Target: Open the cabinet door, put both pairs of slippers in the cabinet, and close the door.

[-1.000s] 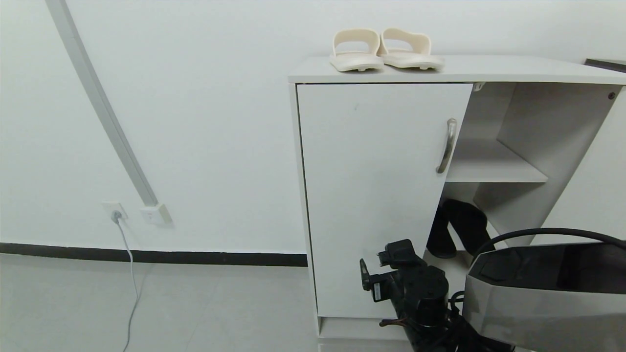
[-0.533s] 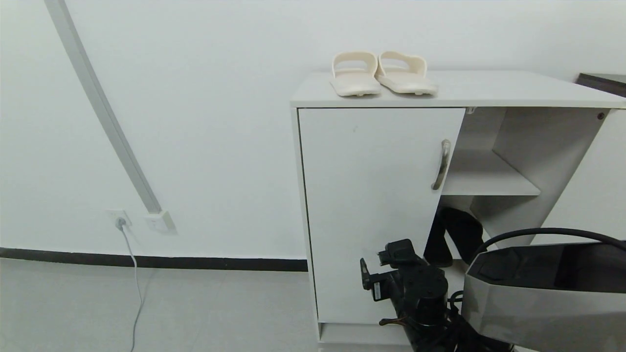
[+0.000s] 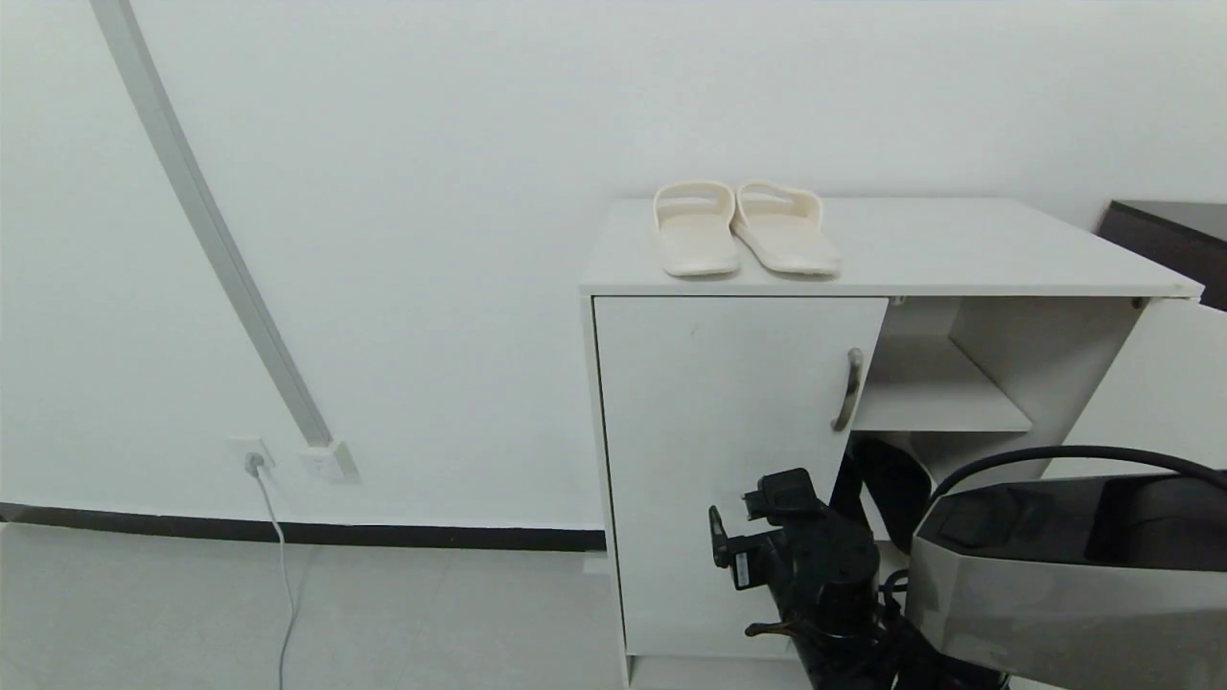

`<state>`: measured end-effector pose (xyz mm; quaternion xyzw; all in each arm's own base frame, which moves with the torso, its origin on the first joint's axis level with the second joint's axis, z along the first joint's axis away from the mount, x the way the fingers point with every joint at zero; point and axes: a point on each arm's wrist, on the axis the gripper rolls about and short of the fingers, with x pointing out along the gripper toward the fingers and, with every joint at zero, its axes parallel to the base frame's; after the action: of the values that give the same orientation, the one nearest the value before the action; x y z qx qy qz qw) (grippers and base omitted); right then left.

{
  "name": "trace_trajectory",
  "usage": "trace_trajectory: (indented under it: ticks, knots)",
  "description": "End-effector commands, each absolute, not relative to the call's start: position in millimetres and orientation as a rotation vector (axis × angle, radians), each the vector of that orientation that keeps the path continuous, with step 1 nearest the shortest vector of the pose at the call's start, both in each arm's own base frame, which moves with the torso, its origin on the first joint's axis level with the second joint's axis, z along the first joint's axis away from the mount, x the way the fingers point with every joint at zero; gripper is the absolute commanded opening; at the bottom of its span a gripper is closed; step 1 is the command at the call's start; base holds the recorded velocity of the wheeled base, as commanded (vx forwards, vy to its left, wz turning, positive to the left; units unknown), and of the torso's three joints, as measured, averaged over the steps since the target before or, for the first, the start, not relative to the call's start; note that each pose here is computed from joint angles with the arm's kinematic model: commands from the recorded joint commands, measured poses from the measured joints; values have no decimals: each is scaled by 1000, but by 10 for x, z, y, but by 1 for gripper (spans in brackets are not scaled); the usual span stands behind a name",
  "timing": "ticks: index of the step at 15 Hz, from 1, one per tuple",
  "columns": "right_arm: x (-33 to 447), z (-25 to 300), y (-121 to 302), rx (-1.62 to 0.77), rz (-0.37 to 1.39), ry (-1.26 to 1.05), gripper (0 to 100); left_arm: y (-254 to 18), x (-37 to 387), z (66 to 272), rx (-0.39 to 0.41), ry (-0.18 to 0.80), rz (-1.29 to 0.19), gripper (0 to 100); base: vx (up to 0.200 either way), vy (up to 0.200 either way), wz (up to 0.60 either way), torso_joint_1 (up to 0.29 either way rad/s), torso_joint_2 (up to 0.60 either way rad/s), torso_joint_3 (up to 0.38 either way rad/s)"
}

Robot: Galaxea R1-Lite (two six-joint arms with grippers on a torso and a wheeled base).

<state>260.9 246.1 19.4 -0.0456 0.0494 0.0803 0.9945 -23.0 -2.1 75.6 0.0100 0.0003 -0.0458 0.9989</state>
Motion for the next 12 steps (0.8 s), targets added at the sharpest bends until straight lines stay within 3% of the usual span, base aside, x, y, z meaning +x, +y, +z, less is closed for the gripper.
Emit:
trace_trajectory:
  ticks: [1,12]
  knots:
    - [2605,185,2464,-94,163,101,100,-21,-229,756,20,2,-92,0,0,0,0,159,-476,-334]
    - [2605,186,2456,-93,161,102,100,-21,-229,756,20,2,-92,0,0,0,0,192,-506,-318]
